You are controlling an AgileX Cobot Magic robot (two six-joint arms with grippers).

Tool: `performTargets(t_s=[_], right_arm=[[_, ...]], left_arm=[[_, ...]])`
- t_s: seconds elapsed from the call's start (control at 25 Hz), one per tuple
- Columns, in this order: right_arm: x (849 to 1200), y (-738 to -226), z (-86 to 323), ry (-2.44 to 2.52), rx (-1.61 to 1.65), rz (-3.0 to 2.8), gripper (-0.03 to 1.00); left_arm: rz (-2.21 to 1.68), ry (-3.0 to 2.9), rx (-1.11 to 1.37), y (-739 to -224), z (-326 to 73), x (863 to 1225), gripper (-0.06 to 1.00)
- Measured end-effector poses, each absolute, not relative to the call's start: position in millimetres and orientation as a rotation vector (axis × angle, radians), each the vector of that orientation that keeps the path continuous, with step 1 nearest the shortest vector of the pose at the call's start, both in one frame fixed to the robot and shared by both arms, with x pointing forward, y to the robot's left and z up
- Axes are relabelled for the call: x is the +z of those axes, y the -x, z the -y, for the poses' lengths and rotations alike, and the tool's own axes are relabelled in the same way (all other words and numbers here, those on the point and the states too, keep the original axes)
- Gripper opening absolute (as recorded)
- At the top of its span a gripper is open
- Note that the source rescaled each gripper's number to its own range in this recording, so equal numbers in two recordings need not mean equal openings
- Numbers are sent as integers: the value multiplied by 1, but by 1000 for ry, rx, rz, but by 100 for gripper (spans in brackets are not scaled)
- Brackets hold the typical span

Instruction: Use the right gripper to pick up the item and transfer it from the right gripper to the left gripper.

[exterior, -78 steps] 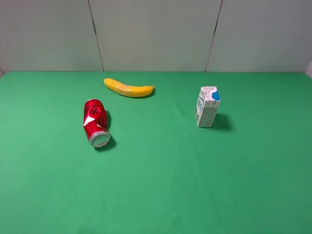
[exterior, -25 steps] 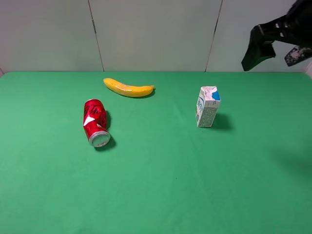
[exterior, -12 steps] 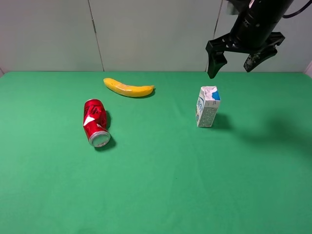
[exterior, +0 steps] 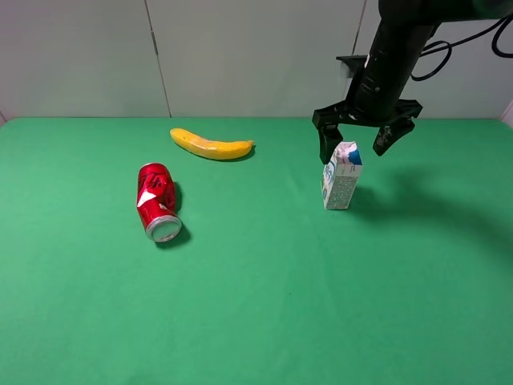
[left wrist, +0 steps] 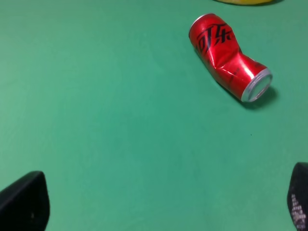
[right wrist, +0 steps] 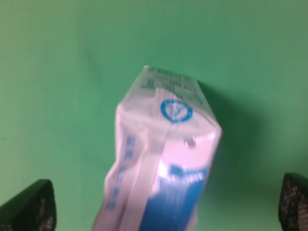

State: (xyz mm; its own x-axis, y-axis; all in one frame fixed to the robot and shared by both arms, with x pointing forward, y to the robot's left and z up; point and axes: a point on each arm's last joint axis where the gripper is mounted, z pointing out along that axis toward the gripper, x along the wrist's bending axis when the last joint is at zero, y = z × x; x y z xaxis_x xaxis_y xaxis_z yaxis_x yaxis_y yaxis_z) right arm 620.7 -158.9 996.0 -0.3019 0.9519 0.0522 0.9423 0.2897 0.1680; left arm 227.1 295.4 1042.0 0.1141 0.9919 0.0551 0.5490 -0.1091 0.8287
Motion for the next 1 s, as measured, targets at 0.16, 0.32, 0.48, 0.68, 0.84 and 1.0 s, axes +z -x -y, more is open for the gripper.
performTargets(t_s=[0.16, 0.32, 0.48, 0.68, 0.84, 1.0], right_arm=[[977, -626, 157, -1833, 225, -2488, 100], [969, -629, 156, -1839, 213, -2493, 100], [968, -630, 156, -1836, 223, -2489, 100], [968, -630, 156, -1835, 228, -2486, 71], [968, -630, 155, -1836, 231, -2486, 14], [968, -630, 155, -1837, 231, -2486, 1]], left_arm=[[-1507, -1741, 864, -227, -295, 1042, 97], [-1507, -1741, 864, -227, -295, 1042, 97], [-1507, -1741, 864, -227, -295, 1042, 97], [-1507, -1741, 864, -227, -295, 1042, 97], [-1507, -1741, 864, -227, -295, 1042, 97], [-1507, -1741, 864, -227, -295, 1042, 97]])
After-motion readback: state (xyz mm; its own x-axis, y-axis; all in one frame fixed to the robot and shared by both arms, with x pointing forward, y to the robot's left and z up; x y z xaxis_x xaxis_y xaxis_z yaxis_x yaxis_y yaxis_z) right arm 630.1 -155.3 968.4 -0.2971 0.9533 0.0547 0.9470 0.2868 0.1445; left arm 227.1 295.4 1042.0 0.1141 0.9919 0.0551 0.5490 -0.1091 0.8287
